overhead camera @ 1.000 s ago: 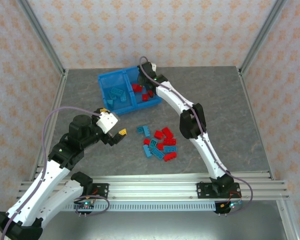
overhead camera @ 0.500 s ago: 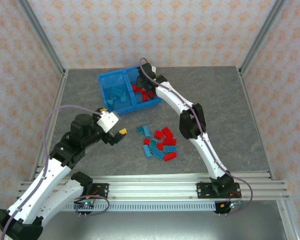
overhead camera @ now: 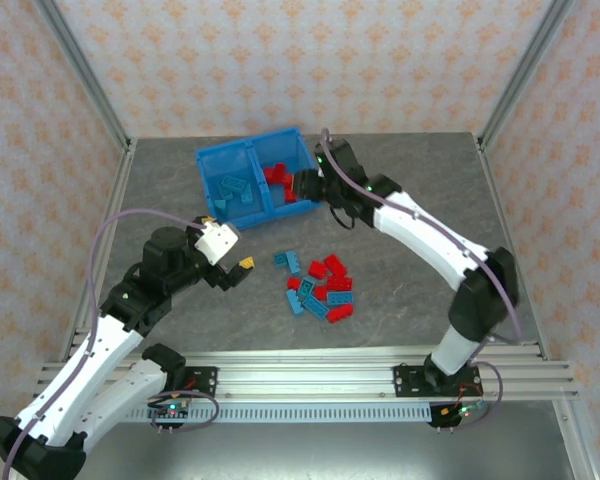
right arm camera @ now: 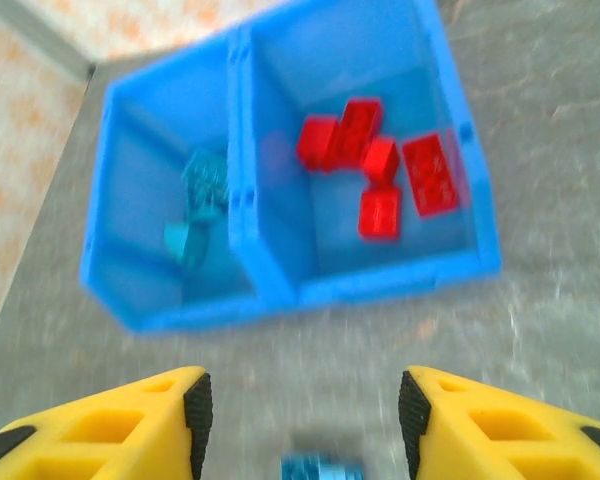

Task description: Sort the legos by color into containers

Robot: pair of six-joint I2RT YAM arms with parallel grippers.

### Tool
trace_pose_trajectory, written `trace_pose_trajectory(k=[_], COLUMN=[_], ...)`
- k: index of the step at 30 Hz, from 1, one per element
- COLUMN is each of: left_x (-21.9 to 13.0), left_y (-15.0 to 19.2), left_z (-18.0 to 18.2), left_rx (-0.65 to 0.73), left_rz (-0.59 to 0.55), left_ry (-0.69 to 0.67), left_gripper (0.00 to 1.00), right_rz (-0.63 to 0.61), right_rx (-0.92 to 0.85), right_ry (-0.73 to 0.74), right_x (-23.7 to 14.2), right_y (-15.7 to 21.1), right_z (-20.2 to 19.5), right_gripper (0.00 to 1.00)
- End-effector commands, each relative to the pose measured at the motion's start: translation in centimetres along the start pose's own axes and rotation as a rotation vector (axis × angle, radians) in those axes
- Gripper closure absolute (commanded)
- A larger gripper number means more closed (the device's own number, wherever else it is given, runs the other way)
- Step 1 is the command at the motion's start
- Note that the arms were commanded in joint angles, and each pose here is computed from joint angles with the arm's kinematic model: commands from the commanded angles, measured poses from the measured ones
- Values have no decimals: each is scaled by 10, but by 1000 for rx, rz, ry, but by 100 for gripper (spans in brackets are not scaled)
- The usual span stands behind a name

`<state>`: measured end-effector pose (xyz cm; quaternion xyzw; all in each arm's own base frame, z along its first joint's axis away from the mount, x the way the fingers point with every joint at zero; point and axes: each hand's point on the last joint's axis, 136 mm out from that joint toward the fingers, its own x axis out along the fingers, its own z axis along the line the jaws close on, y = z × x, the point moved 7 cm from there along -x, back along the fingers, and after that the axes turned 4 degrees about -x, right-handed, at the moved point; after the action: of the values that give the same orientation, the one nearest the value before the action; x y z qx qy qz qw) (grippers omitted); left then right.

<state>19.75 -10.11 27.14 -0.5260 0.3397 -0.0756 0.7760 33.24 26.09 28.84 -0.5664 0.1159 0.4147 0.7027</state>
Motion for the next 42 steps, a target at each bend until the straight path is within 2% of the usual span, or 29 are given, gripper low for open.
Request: trace_pose_trajectory(k=[1, 5, 8, 11, 18, 25, 29, 32, 38, 42], left_x=[2, 4, 4, 3, 2, 2, 2, 2, 2, -2], left_y=[-7, -7, -6, -5, -4, -4, -3, -3, -2, -2], left_z=[1, 2, 1, 1, 2, 2, 3, 3, 6, 17], left_rx=[-4, -6, -3, -2, 4, 2, 4, 4, 1, -29], left_rz=[-28, -21, -7, 2, 2, 3, 6, 9, 19, 35], left_ry=[-4, -2, 9, 5, -8, -12, -17, -22, -54, -158], left_gripper=[1, 1, 1, 1, 1, 1, 1, 1, 1, 1], right_rz=[199, 394, 477, 537, 606, 620, 608, 560, 369, 235], right_rx=[-154, -216, -210, -224, -265, -277, -283, -271, -214, -181], right_ry=[-29, -57, -110, -69, 26, 113, 144, 139, 79, 13], right_x=[13, 32, 55, 78, 106, 117, 117, 112, 81, 59], right_y=[56, 102, 122, 134, 156, 170, 167, 157, 114, 81], right_z=[2, 16, 26, 23, 9, -7, -9, -5, 13, 30], right_gripper=[46, 47, 47, 47, 51, 68, 71, 81, 85, 87])
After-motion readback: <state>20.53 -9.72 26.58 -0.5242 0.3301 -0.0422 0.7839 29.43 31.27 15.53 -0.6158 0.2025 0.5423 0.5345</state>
